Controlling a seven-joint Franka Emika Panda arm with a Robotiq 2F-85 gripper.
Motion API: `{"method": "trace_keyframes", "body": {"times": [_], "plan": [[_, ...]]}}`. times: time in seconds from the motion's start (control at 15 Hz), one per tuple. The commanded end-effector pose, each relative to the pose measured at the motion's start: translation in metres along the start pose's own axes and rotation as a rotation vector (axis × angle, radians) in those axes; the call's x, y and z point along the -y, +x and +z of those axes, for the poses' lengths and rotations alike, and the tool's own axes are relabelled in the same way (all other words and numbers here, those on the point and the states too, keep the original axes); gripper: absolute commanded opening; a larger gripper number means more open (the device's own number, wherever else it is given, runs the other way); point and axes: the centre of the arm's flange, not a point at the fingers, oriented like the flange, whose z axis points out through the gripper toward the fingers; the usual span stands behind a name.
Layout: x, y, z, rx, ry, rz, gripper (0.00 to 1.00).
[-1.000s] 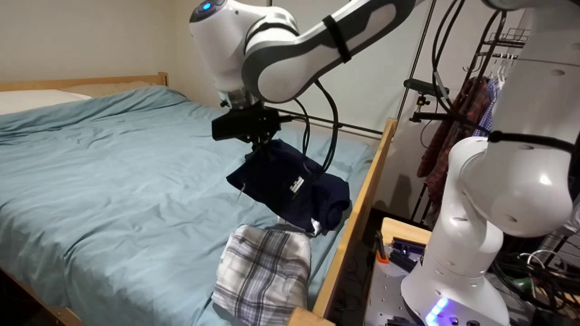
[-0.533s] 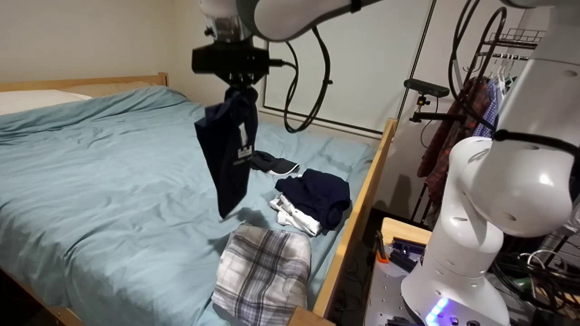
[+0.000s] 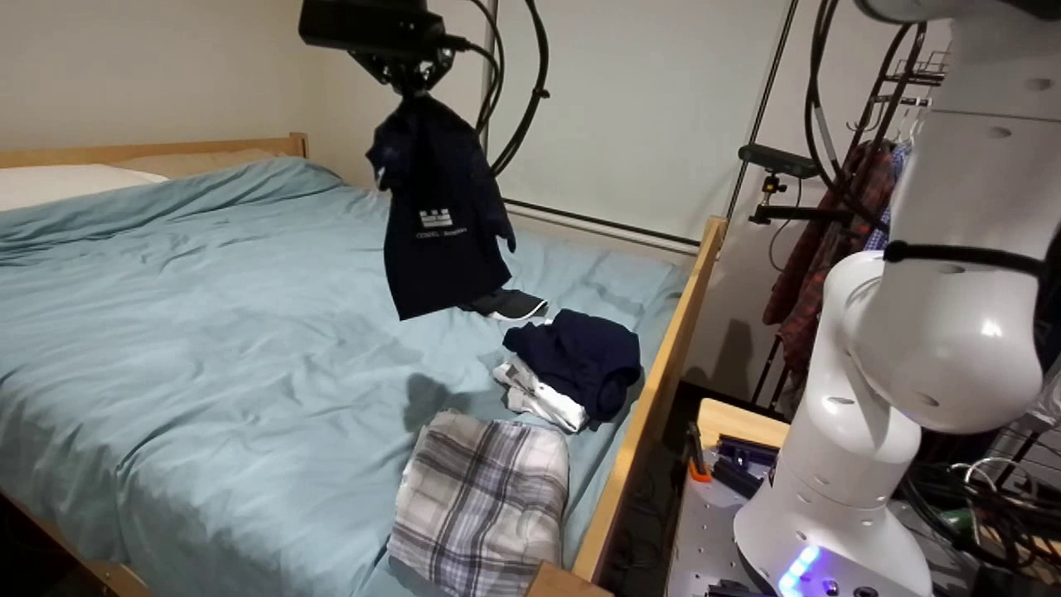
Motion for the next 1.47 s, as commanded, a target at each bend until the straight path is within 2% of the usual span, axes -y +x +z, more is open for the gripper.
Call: {"method": "trace_keyframes", "body": {"times": [0.0,0.27,0.53,0.73,1.0,1.2,1.4], "plan": [[0.056,-0.019,0.012,0.002,-0.005,-0.08,0.01],[0.087,-0.048,0.038,0.022,-0.021,-0.172,0.01],[0.098,-0.078,0.064,0.065,-0.016,-0.28,0.01],[0.103,-0.093,0.076,0.079,-0.042,-0.358,0.01],[0.098,-0.102,0.082,0.158,-0.133,-0.47,0.01],[0.096,-0.104,0.081,0.204,-0.144,-0.564,0.01],[0.086,-0.123,0.065,0.225,-0.153,-0.619,0.01]]}}
